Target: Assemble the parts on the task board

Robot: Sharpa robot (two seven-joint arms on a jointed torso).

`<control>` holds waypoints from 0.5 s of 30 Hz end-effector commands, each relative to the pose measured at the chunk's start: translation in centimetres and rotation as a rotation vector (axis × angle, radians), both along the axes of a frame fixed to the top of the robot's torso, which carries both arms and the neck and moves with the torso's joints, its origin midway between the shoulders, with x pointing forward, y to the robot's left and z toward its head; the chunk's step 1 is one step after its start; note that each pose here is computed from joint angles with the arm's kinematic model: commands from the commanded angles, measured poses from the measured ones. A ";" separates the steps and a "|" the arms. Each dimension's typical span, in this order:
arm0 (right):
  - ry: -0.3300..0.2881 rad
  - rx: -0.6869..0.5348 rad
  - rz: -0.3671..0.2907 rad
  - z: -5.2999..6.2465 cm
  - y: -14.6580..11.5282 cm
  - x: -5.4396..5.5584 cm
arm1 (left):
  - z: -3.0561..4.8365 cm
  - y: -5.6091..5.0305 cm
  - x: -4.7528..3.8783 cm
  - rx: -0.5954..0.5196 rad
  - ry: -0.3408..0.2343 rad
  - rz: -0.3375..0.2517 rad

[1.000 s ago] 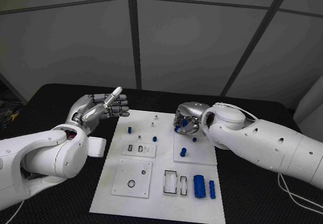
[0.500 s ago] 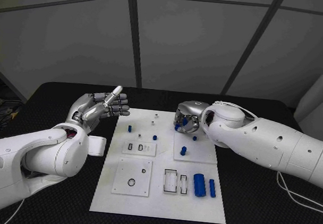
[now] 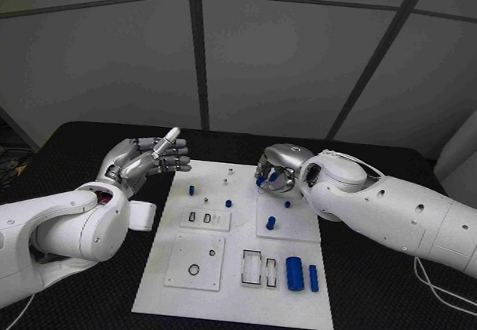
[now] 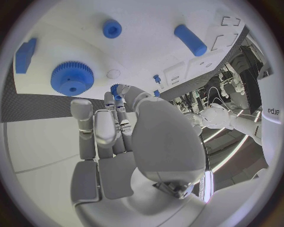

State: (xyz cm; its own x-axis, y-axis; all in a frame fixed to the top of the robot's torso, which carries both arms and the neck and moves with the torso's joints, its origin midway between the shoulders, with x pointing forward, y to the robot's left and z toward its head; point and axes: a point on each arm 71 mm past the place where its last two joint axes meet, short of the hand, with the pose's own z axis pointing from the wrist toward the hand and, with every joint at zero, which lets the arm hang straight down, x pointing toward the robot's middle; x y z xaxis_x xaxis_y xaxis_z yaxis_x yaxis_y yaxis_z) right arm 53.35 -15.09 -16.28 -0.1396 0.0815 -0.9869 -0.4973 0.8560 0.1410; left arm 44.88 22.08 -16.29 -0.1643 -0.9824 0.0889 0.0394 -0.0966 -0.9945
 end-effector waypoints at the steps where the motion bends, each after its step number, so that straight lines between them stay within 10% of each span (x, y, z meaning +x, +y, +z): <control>1: -0.107 0.090 -0.014 1.2 0.3 0.1 | 0.18 -0.1 -0.03 -0.001 -0.011 -0.017; 15: -0.132 0.109 -0.028 0.9 3.1 1.9 | 0.16 -0.4 0.04 -0.004 -0.008 -0.025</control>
State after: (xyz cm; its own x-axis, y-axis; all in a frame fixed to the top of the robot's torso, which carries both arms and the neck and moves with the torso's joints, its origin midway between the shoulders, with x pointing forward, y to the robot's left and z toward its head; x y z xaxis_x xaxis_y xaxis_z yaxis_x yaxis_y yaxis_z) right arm 55.13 -12.11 -15.67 -0.0313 0.1725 -0.9845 -0.4915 0.8550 0.1654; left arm 44.91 21.90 -16.30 -0.1710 -0.9810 0.0917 0.0365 -0.0993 -0.9944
